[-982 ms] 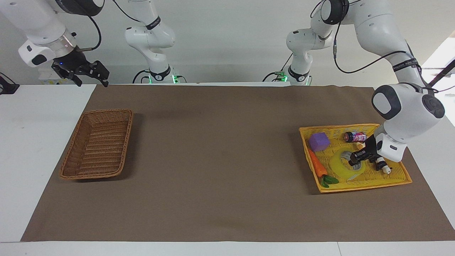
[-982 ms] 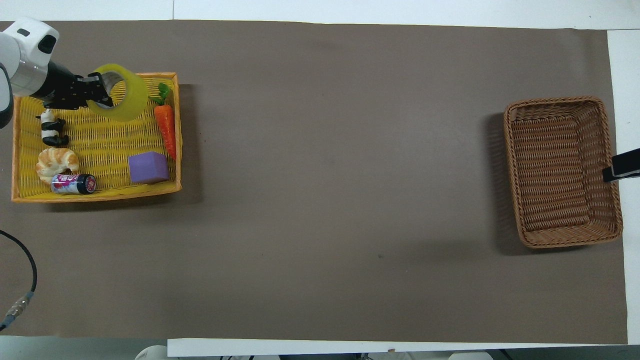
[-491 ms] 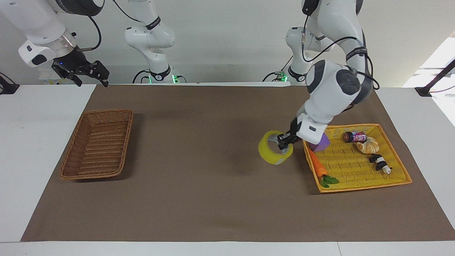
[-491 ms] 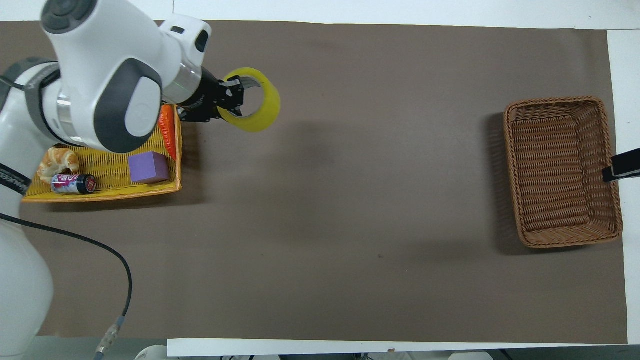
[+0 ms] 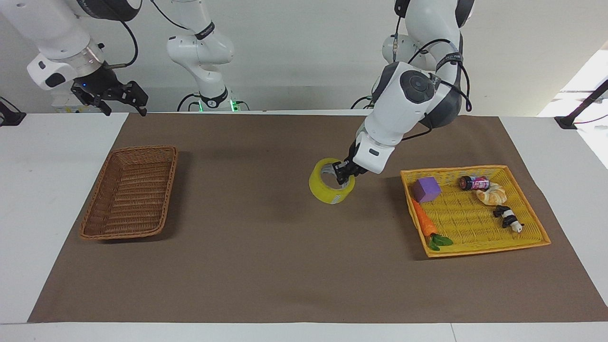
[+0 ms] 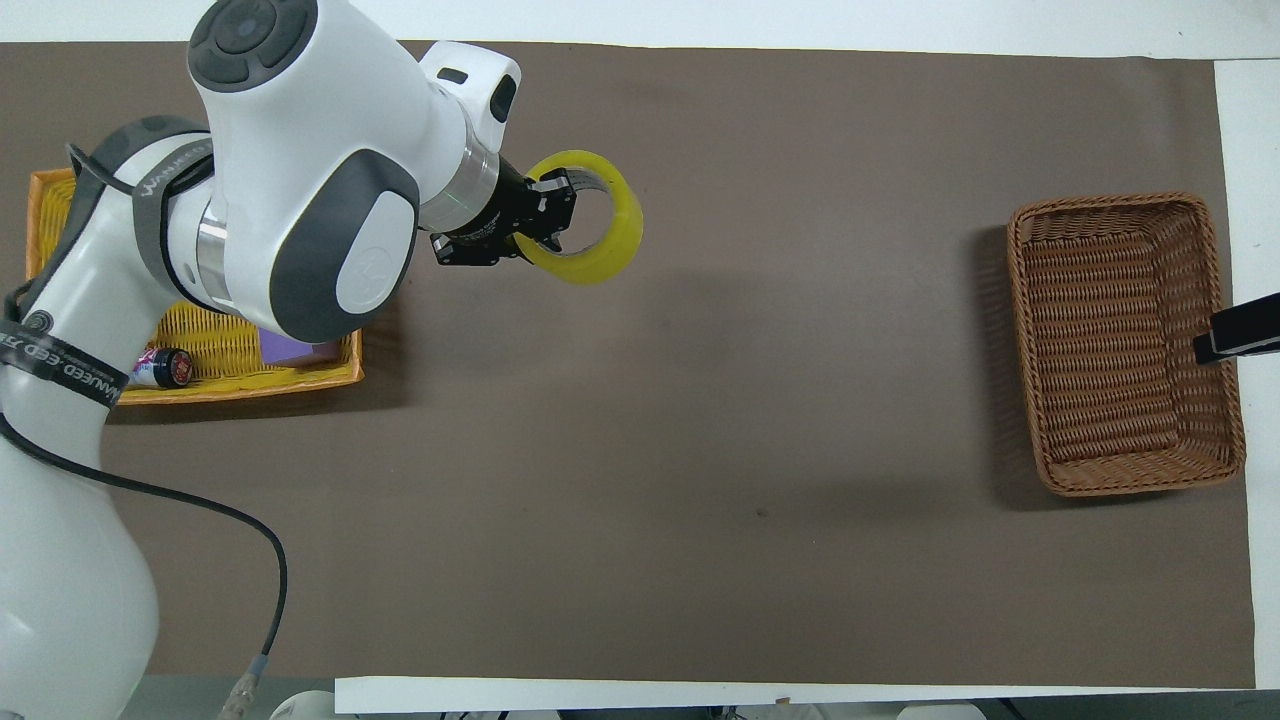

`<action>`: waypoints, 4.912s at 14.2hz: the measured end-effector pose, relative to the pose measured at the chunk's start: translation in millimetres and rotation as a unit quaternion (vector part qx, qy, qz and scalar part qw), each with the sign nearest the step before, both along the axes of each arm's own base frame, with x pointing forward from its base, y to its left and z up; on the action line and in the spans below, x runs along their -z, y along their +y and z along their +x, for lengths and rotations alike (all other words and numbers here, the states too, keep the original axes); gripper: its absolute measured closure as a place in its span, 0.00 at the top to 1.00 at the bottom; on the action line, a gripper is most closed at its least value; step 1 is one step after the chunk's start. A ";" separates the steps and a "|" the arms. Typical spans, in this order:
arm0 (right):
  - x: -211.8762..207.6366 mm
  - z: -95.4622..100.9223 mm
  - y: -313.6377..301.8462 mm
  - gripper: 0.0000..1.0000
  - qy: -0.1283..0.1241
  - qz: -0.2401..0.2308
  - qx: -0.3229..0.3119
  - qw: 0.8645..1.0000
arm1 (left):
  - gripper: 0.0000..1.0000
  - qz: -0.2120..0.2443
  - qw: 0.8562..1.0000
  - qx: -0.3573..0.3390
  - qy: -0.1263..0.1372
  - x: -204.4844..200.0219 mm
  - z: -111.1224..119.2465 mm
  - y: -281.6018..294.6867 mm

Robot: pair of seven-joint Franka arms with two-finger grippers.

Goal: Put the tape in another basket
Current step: 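Hold the tape up with the left gripper while the right gripper approaches, then grasp the tape with the right gripper while the left gripper releases, then carry the tape with the right gripper over the wicker basket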

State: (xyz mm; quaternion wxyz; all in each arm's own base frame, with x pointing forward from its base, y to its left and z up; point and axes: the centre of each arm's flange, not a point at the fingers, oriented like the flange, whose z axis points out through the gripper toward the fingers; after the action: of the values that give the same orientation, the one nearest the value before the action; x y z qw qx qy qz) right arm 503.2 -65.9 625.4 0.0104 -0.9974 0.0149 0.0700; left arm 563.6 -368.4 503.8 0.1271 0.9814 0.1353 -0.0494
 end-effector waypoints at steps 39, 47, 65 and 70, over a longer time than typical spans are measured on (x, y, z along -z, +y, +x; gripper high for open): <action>209.8 57.8 329.4 1.00 -0.071 0.551 0.190 0.810 | 0.22 0.007 1.000 0.000 0.010 2.7 -0.6 2.9; 207.5 58.3 331.3 0.56 -0.076 0.549 0.189 0.810 | 0.22 0.010 1.000 0.001 0.013 4.1 -1.2 3.8; 209.2 75.6 285.0 0.55 -0.084 0.517 0.163 0.836 | 1.00 0.013 0.994 -0.098 -0.036 -132.2 15.9 196.0; 191.7 98.2 88.9 0.55 -0.054 0.488 0.136 0.860 | 1.00 0.053 0.996 -0.050 -0.043 -107.6 19.1 389.5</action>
State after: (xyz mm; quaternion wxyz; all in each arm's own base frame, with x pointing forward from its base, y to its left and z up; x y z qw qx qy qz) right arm 601.4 23.0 433.7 0.5062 -0.8548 0.1135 0.0123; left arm 582.7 21.1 611.5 0.0828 0.9800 0.1810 0.0069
